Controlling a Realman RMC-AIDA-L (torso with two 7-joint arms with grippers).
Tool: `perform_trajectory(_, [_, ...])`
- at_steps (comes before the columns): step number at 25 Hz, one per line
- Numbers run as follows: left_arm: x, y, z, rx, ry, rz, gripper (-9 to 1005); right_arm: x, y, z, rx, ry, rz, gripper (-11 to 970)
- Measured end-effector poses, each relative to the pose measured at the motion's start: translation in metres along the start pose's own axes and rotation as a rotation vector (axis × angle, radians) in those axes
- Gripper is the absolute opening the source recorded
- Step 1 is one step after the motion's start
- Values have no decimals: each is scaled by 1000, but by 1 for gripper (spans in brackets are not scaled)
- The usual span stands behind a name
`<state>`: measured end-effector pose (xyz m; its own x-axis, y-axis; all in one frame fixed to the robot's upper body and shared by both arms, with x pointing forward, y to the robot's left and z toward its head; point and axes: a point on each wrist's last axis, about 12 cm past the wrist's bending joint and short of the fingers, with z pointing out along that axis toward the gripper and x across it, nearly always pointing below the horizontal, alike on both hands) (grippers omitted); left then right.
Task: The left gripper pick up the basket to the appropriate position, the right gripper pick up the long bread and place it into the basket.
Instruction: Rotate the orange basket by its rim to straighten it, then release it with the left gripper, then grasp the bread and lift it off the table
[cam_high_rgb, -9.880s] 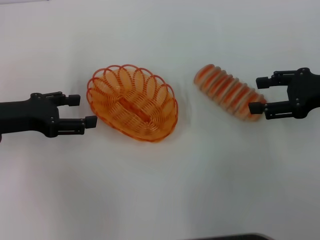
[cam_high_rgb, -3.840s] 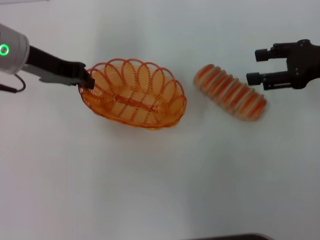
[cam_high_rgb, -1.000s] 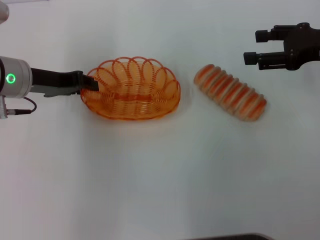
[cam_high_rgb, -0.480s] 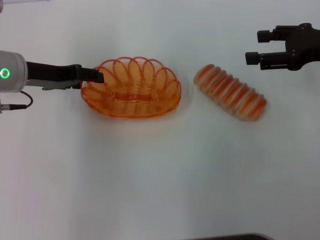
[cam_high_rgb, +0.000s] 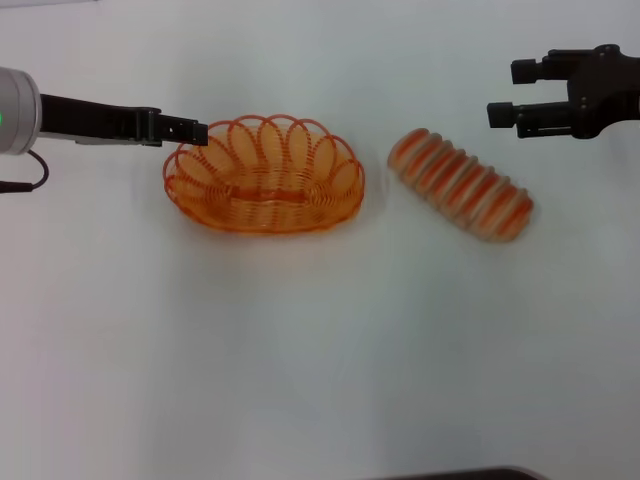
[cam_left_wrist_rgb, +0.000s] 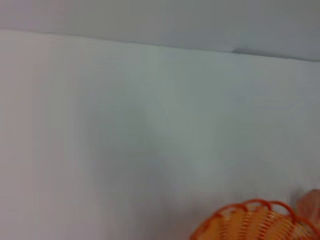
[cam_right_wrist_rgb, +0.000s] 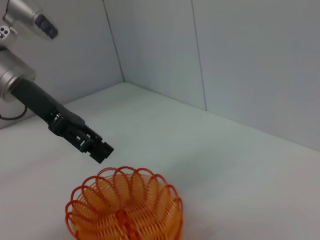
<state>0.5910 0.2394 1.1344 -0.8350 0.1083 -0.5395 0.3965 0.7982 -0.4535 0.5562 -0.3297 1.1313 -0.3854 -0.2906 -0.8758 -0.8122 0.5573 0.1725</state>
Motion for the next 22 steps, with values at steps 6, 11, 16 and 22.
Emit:
perform_trajectory(6, [-5,-2,-19,39,-42,207,693,-1,1,0,-10,4,-3,799])
perform_trajectory(11, [0,7,-42,122,-135,335,694,-2,1,0,-11,3,-5,799])
perform_trajectory(16, [18,16,-54,199,-179,475,696,-2,0,0,-12,3,-6,799])
perform_trajectory(22, [35,16,-54,277,-133,530,697,-9,-2,2,-7,2,31,799])
